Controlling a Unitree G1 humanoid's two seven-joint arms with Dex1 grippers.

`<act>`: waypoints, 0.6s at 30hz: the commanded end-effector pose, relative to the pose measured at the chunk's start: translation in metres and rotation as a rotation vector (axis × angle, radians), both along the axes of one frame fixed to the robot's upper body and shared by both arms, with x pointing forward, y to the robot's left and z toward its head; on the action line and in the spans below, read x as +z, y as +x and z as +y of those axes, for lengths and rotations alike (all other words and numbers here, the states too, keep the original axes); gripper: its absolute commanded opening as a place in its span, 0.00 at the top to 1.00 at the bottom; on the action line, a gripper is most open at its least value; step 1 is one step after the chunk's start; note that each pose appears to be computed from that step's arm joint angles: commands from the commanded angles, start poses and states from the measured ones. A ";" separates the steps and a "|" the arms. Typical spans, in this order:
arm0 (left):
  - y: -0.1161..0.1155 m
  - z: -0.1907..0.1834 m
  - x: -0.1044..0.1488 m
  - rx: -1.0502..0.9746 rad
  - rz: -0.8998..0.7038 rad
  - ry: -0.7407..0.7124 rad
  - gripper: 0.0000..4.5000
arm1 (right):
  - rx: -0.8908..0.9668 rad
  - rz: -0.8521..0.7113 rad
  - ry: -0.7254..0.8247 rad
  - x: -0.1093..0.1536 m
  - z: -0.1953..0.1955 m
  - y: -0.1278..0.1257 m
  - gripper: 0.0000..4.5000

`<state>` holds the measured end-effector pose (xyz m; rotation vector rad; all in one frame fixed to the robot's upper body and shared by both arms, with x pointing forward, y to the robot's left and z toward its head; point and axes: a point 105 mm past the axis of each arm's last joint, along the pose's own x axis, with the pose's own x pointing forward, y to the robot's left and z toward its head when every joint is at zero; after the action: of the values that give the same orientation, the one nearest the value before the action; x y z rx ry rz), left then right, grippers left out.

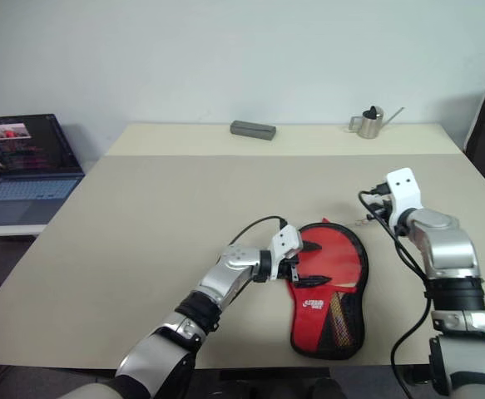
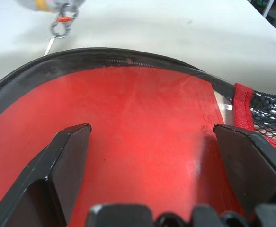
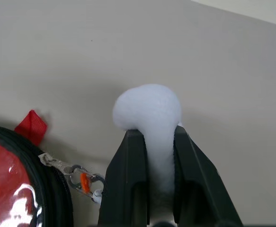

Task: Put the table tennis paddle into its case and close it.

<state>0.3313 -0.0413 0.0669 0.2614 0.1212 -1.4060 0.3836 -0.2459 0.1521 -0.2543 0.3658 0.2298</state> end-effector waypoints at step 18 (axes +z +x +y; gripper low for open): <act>-0.018 -0.005 -0.042 -0.032 0.113 0.114 0.00 | 0.057 0.206 0.014 -0.006 -0.033 -0.102 0.96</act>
<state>0.3278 -0.0536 0.0659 0.2601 0.1245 -1.4283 0.2851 -0.2756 0.1306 -0.2115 0.6000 0.3177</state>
